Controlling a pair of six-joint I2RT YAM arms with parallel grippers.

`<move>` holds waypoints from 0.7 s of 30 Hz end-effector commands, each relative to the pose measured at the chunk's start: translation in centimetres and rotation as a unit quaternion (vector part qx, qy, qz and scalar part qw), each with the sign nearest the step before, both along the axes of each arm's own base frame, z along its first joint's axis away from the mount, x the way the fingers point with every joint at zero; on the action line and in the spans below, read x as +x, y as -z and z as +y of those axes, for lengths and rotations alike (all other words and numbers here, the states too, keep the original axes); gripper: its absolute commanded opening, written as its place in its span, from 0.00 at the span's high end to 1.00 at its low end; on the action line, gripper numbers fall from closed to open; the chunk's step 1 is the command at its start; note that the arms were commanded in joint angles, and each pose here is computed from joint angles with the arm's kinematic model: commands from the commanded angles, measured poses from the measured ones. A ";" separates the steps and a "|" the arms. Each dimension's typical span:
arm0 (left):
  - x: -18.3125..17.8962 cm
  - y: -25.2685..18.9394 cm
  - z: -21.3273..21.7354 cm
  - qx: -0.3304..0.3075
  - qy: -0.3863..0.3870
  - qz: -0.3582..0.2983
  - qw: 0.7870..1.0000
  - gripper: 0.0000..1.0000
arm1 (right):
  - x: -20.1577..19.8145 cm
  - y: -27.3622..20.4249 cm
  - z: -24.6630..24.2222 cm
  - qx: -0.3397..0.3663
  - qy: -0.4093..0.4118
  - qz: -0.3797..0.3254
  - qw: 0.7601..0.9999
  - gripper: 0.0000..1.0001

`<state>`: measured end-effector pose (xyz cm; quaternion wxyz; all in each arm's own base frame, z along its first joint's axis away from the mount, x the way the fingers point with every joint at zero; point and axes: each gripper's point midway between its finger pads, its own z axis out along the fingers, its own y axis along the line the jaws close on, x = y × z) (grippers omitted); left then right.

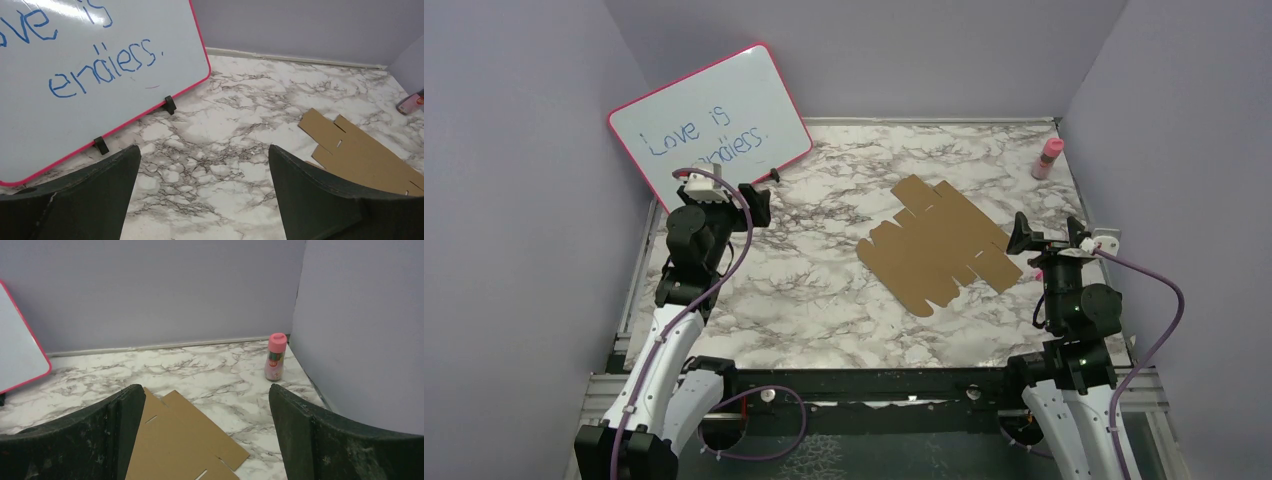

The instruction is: Fold the paper box

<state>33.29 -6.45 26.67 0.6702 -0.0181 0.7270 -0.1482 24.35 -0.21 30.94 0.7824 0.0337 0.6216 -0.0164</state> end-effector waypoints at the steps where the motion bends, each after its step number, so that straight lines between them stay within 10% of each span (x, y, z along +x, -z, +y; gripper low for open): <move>1: -0.1 -1.9 -0.4 -0.003 0.015 -0.030 0.999 0.01 | 0.0 -0.3 -0.2 0.005 0.008 -0.012 1.000 0.00; 21: 1.5 4.6 -8.7 -0.132 0.202 0.115 0.964 0.01 | -0.5 -0.8 0.2 0.010 -0.007 -0.025 1.000 0.00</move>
